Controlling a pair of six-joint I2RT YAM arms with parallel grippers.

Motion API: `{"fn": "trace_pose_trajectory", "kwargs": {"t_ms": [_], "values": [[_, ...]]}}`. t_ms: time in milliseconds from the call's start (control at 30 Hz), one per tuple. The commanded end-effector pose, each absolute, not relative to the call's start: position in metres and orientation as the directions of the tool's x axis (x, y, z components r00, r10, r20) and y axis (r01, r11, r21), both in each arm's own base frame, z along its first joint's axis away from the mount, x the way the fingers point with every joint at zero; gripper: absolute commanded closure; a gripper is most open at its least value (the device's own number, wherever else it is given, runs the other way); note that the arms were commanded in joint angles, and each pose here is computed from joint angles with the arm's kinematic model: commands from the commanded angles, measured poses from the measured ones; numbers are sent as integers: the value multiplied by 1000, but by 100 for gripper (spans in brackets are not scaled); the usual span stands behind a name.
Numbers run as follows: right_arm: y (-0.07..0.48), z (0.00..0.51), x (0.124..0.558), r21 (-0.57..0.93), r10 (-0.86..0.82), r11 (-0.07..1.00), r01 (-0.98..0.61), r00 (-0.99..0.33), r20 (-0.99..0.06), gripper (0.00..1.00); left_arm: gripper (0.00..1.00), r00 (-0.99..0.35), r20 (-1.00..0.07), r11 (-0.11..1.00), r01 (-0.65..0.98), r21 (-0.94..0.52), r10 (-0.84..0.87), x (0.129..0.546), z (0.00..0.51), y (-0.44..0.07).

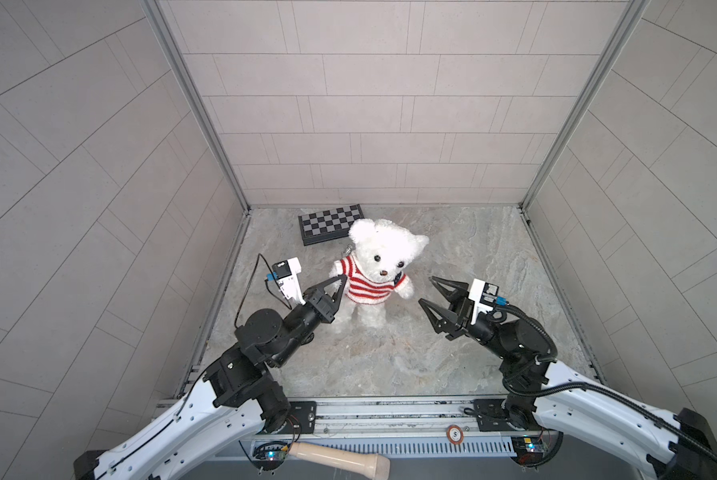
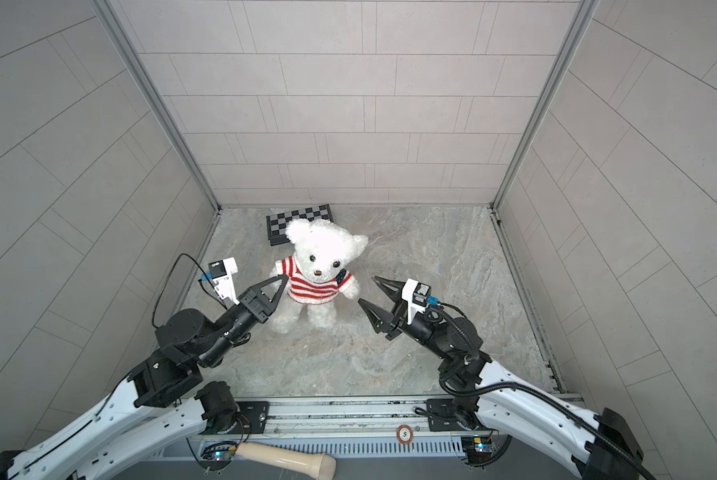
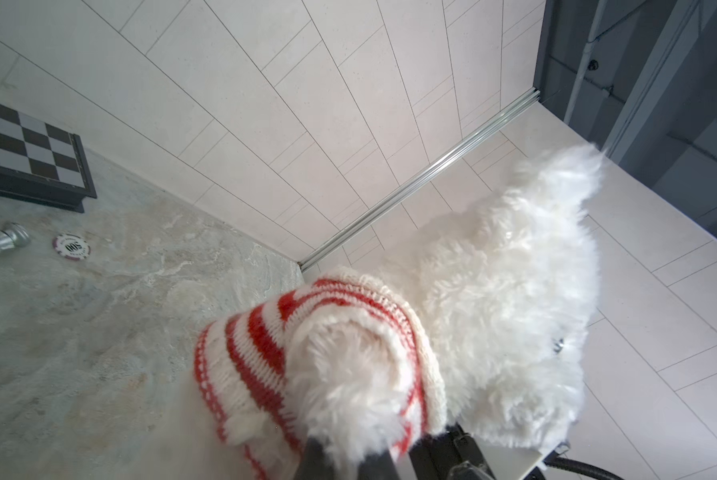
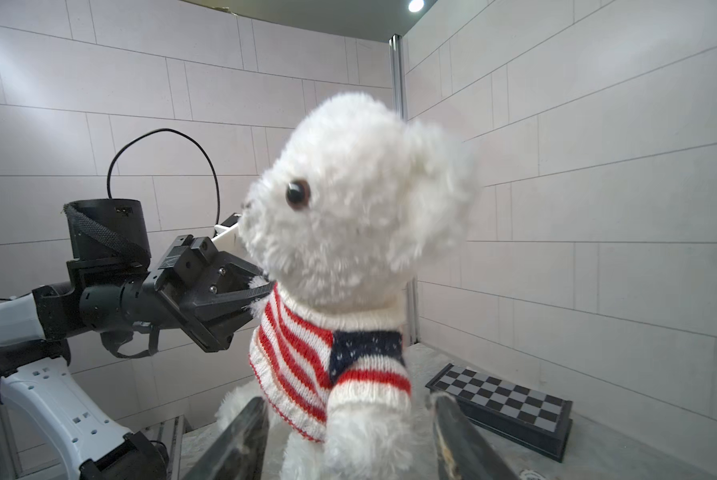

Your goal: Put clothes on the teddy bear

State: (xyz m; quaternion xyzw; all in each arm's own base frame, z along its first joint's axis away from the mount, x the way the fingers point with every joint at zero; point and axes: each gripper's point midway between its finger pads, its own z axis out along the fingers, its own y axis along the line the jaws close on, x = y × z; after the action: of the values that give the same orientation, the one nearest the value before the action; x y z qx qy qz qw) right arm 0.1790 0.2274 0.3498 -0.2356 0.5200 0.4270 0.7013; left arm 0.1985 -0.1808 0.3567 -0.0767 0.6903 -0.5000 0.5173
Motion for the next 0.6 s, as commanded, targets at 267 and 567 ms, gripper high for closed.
{"fn": "trace_pose_trajectory", "kwargs": {"t_ms": [267, 567], "values": [[239, 297, 193, 176, 198, 556, -812, -77, -977, 26, 100, -502, -771, 563, 531, -633, -393, 197, 352, -220], [226, 293, 188, 77, -6, 609, -789, -101, -995, 22, 100, -462, -879, 671, 617, -412, -115, 191, 338, -223]]}}
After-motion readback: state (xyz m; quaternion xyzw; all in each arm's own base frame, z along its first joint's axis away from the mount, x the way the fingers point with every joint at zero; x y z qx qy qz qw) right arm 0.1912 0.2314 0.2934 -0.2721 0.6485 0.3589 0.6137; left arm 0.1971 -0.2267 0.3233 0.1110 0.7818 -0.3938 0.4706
